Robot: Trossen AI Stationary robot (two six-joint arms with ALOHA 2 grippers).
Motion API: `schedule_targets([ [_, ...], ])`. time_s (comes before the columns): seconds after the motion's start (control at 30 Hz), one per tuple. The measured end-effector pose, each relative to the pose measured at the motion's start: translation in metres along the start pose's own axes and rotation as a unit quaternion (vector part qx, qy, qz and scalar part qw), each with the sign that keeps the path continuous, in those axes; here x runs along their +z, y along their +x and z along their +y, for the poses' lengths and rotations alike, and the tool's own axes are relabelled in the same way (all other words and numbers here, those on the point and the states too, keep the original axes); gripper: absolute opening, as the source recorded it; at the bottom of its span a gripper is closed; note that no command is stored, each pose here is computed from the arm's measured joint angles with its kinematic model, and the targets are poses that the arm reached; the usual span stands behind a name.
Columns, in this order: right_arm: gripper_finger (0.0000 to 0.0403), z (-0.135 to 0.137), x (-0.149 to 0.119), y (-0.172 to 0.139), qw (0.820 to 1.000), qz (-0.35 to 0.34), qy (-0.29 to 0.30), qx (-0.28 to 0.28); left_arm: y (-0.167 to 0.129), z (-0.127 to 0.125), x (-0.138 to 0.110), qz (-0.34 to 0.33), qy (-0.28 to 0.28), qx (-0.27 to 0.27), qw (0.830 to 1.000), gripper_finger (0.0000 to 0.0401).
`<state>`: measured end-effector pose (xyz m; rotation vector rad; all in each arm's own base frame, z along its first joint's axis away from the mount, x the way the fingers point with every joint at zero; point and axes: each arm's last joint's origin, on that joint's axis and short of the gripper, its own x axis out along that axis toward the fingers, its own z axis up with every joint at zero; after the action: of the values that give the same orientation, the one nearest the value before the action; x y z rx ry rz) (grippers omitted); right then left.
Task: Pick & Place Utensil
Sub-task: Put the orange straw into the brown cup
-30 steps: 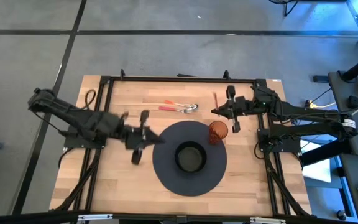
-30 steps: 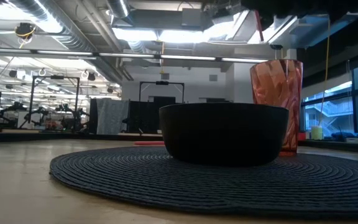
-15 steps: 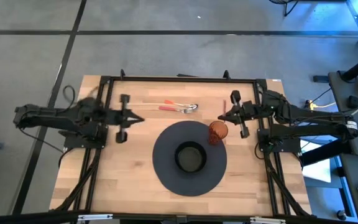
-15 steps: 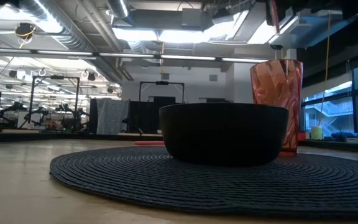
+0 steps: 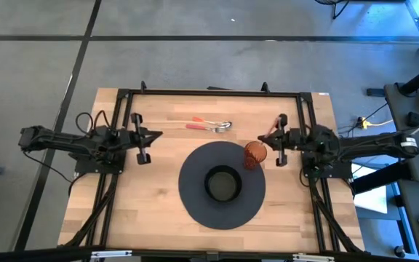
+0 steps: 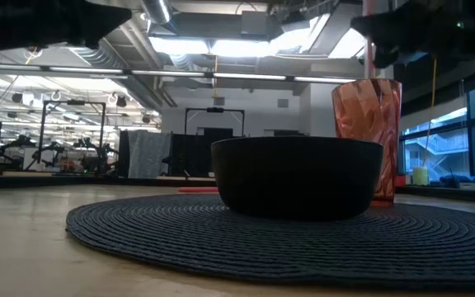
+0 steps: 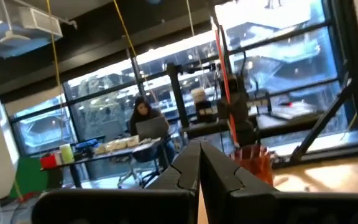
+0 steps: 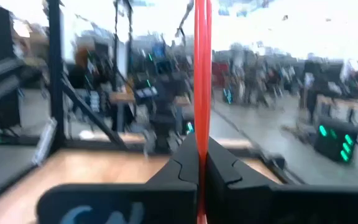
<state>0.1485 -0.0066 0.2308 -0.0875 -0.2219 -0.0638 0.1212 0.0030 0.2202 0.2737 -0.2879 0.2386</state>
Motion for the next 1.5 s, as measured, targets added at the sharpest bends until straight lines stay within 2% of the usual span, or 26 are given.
schedule_targets([
  [0.13, 0.0000, 0.006, 0.000, 0.000, 0.999, -0.040, 0.017, 0.009, 0.000, -0.001, 0.001, -0.008, -0.004, -0.019, 1.000, 0.0001],
  [0.4, 0.0000, 0.018, -0.017, 0.009, 1.000, 0.019, 0.018, -0.011, 0.000, -0.002, -0.002, 0.006, -0.015, -0.019, 1.000, 0.0002],
  [0.6, 0.0000, 0.020, -0.020, 0.014, 1.000, 0.015, -0.013, -0.019, 0.000, -0.002, -0.002, 0.007, -0.015, -0.019, 1.000, 0.0003],
  [0.8, 0.0001, 0.022, -0.029, 0.017, 0.999, 0.042, 0.009, -0.017, 0.000, -0.002, -0.004, 0.018, -0.012, -0.019, 1.000, 0.0001],
  [1.33, 0.0003, 0.023, -0.036, 0.020, 0.998, 0.063, 0.000, -0.016, 0.000, -0.002, -0.004, 0.018, -0.012, -0.019, 1.000, 0.0001],
  [1.5, 0.0025, 0.023, -0.036, 0.020, 0.998, 0.063, 0.027, -0.017, 0.000, -0.002, -0.004, 0.018, -0.009, -0.019, 1.000, 0.0003],
])
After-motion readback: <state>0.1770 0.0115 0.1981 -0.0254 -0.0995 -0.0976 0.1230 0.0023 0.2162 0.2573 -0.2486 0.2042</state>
